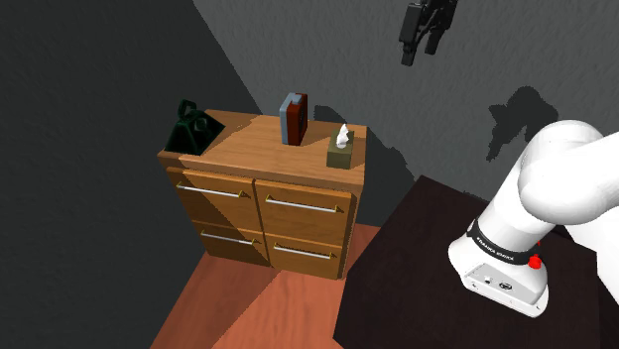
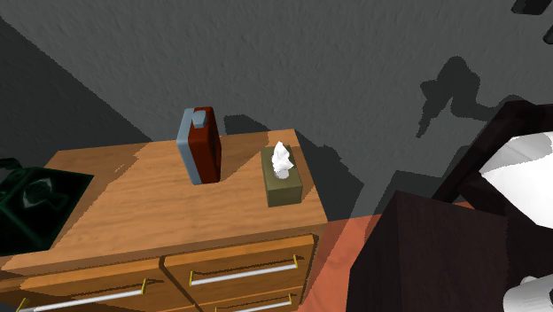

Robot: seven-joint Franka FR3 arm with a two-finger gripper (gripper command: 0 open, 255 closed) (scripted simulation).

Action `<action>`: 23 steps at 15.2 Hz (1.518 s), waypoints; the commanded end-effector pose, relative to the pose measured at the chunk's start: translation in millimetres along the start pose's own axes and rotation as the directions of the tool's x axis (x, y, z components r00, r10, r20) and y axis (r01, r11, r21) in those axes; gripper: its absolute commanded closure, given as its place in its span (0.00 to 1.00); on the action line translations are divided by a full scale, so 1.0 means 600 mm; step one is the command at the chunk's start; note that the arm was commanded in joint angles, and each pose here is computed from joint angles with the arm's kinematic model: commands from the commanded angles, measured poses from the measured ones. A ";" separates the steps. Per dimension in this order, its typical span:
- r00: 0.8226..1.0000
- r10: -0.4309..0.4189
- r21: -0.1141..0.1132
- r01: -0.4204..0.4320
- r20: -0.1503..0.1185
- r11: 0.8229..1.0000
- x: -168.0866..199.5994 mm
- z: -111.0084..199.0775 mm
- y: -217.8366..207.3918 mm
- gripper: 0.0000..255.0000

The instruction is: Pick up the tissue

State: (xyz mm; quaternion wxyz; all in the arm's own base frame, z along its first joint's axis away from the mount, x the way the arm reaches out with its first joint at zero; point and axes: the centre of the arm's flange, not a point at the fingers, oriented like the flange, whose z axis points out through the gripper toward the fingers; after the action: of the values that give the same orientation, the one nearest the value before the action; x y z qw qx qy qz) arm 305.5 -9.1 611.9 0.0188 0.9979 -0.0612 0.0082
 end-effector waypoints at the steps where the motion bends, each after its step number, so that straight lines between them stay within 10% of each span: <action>1: 1.000 0.000 0.000 0.000 0.000 1.000 0.000 0.000 0.000 0.00; 23: 0.995 -0.031 0.255 0.053 -0.091 0.965 0.241 0.382 0.229 0.00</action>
State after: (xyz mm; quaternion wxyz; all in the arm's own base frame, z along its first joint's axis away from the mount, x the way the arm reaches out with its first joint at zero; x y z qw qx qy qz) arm 425.3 -164.0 403.3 -0.1036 0.9923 -0.0385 0.0554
